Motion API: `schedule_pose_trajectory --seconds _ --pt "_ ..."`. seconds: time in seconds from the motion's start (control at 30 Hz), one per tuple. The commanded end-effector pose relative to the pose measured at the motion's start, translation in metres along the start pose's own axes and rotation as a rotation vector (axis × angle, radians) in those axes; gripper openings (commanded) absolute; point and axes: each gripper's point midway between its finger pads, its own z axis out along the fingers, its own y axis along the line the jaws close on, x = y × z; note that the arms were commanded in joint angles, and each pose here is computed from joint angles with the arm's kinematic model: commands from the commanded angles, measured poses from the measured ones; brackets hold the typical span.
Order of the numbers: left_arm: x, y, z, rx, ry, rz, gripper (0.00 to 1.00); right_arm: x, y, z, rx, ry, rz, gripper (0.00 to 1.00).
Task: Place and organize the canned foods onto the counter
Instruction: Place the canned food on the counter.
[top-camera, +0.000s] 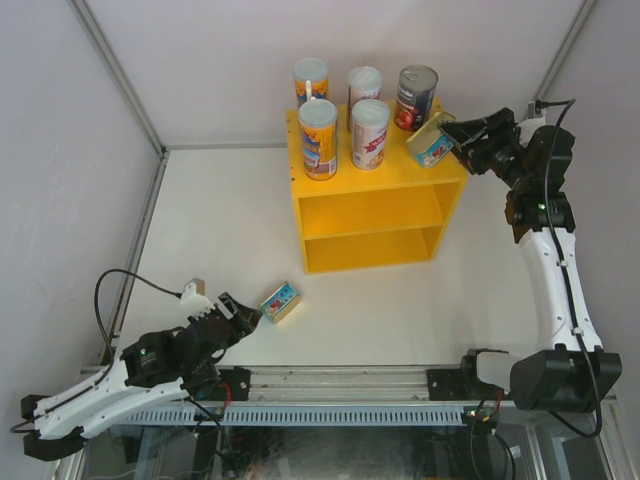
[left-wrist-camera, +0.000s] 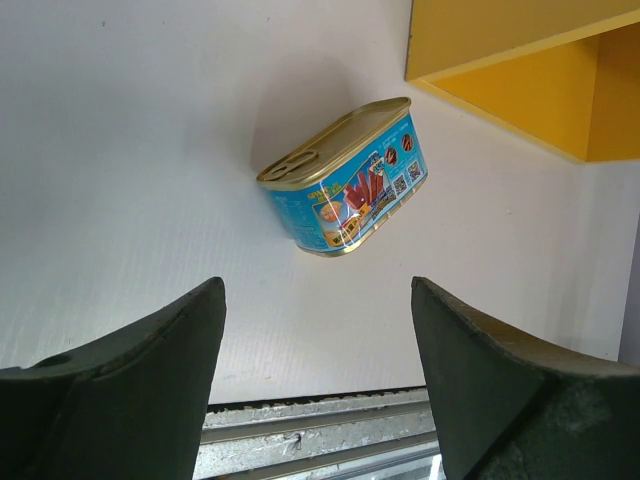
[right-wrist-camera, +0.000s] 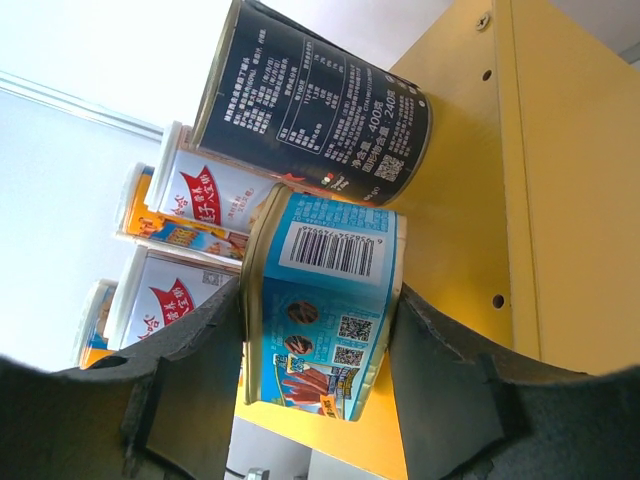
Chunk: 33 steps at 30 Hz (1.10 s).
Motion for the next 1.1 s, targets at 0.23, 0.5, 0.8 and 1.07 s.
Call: schedule_pose_trajectory --seconds 0.23,0.5,0.8,1.07 --pt "-0.013 -0.017 -0.005 0.037 -0.039 -0.054 0.79 0.009 -0.041 0.006 0.108 0.064 -0.031 0.63" --pt "-0.012 -0.016 -0.004 0.036 -0.037 -0.054 0.79 0.005 -0.040 0.001 0.115 0.048 -0.057 0.63" --pt "-0.012 -0.011 -0.004 0.034 -0.037 -0.062 0.79 0.004 -0.043 -0.006 0.150 0.044 -0.112 0.66" --pt "-0.012 -0.010 -0.005 0.033 -0.038 -0.062 0.79 -0.003 -0.040 -0.013 0.174 0.023 -0.164 0.67"
